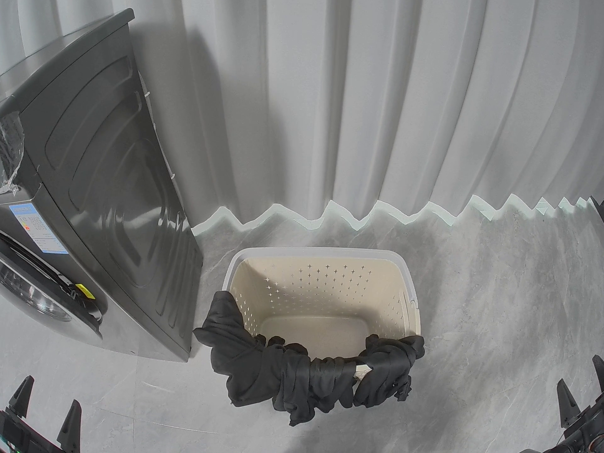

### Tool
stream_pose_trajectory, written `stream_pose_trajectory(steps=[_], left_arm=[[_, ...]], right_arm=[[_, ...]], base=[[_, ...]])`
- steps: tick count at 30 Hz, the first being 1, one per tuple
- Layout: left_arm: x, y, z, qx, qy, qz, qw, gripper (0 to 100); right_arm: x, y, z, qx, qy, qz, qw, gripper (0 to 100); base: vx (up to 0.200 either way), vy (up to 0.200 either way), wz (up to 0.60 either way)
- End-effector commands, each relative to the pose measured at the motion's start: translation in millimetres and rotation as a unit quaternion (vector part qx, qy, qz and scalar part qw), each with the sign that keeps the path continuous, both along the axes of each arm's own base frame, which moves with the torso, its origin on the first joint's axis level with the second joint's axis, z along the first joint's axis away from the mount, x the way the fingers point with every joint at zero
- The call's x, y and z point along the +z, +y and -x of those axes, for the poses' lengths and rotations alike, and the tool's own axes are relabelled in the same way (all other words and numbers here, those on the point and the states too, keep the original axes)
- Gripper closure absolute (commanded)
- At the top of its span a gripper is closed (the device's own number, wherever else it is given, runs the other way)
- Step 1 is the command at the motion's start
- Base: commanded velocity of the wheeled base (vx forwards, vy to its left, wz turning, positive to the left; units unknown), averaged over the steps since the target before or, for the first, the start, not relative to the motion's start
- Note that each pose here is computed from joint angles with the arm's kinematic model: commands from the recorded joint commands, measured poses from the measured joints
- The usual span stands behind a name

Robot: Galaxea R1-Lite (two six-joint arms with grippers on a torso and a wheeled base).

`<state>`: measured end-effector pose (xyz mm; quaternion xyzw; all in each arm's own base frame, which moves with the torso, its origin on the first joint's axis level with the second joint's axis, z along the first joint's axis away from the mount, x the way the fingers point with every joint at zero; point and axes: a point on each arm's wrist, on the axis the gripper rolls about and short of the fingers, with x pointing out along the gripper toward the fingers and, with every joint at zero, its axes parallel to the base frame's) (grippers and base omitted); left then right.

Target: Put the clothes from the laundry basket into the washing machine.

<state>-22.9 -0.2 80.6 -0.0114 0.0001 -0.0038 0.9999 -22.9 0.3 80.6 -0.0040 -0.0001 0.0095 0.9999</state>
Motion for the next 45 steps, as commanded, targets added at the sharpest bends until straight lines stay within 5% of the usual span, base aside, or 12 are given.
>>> stream_pose_trajectory(steps=[1, 45], left_arm=[[-4.8, 0.0, 0.0, 0.0, 0.0, 0.0, 1.0, 0], [-4.7, 0.0, 0.0, -0.001, -0.001, 0.0, 1.0, 0]], right_arm=[[-5.3, 0.0, -0.1, 0.0, 0.001, 0.0, 1.0, 0], [-5.3, 0.0, -0.1, 0.0, 0.001, 0.0, 1.0, 0]], base=[[0.0, 0.0, 0.0], [0.055, 0.0, 0.0]])
